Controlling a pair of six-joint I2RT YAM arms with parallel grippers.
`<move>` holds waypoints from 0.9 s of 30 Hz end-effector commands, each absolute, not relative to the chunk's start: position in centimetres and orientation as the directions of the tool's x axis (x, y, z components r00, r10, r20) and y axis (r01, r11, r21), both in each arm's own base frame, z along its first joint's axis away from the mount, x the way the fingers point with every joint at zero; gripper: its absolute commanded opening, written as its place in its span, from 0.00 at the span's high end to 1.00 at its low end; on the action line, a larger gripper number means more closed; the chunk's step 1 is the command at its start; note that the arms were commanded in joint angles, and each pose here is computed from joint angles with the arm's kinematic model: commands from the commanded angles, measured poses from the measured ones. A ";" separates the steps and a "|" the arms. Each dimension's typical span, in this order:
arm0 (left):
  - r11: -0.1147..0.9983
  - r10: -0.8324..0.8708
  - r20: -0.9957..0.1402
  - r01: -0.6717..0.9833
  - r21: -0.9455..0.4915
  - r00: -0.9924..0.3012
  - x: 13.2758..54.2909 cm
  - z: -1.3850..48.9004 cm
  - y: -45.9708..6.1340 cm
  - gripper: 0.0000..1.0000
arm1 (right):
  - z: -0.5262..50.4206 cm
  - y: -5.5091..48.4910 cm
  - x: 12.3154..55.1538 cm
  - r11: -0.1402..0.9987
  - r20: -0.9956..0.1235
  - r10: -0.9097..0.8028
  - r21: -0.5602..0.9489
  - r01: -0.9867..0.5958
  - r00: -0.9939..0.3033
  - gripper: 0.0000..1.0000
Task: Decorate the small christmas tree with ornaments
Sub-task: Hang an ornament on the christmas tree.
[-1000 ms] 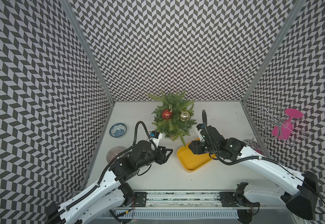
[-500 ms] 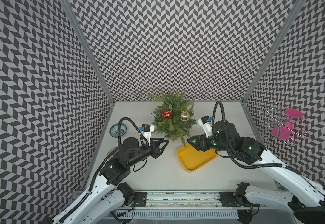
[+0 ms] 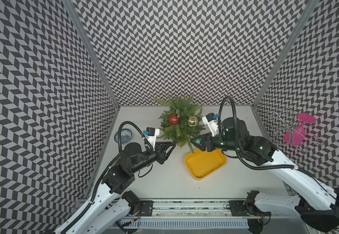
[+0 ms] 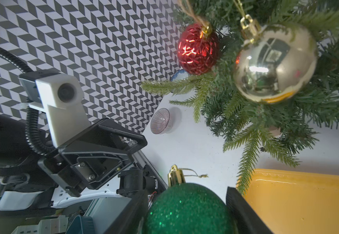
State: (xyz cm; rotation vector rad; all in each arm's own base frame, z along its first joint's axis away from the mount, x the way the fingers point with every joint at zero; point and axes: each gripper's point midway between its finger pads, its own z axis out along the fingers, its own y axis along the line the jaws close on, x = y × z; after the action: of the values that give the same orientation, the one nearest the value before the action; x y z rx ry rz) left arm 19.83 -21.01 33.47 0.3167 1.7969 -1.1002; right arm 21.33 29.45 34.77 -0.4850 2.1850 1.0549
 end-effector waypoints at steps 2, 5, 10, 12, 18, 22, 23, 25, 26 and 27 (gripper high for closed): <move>0.546 -0.315 -0.853 0.655 -0.522 -0.417 20.1 36.5 -20.2 0.58 | 37.0 30.8 21.2 0.559 -0.720 -0.045 0.557 -0.615 -0.693 0.41; 0.528 -0.310 -0.859 0.677 -0.513 -0.408 20.0 36.9 -20.5 0.56 | 37.4 31.6 21.3 0.547 -0.719 -0.052 0.560 -0.622 -0.693 0.41; 0.477 -0.285 -0.867 0.724 -0.498 -0.409 19.6 37.0 -21.7 0.57 | 38.1 32.8 21.1 0.518 -0.719 -0.062 0.570 -0.638 -0.692 0.41; 0.453 -0.280 -0.871 0.744 -0.491 -0.404 19.5 37.1 -22.1 0.57 | 38.2 33.2 21.0 0.510 -0.718 -0.063 0.574 -0.641 -0.693 0.41; 0.436 -0.247 -0.869 0.751 -0.495 -0.430 19.6 35.8 -23.1 0.54 | 38.9 34.1 20.8 0.486 -0.719 -0.053 0.588 -0.647 -0.693 0.41; 0.434 -0.240 -0.866 0.750 -0.499 -0.438 19.6 34.9 -23.3 0.49 | 39.3 34.5 20.8 0.479 -0.719 -0.048 0.593 -0.648 -0.694 0.41; 0.435 -0.235 -0.865 0.748 -0.501 -0.443 19.6 34.6 -23.5 0.48 | 39.4 34.6 20.9 0.479 -0.719 -0.044 0.595 -0.646 -0.694 0.41; 0.437 -0.228 -0.865 0.747 -0.501 -0.447 19.7 34.2 -23.6 0.42 | 39.6 34.7 21.0 0.479 -0.723 -0.036 0.594 -0.647 -0.690 0.41; 0.437 -0.228 -0.865 0.746 -0.502 -0.448 19.8 34.2 -23.7 0.42 | 39.6 34.8 21.0 0.481 -0.723 -0.029 0.595 -0.644 -0.690 0.41; 0.439 -0.228 -0.865 0.746 -0.501 -0.446 19.8 34.1 -23.7 0.41 | 39.8 34.8 21.0 0.477 -0.726 -0.025 0.595 -0.647 -0.687 0.41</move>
State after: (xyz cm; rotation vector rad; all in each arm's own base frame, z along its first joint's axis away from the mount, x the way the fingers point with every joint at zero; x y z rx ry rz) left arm 19.97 -23.48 33.54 0.4344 1.7195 -1.1946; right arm 20.79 34.09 37.51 -0.5677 2.1510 1.1703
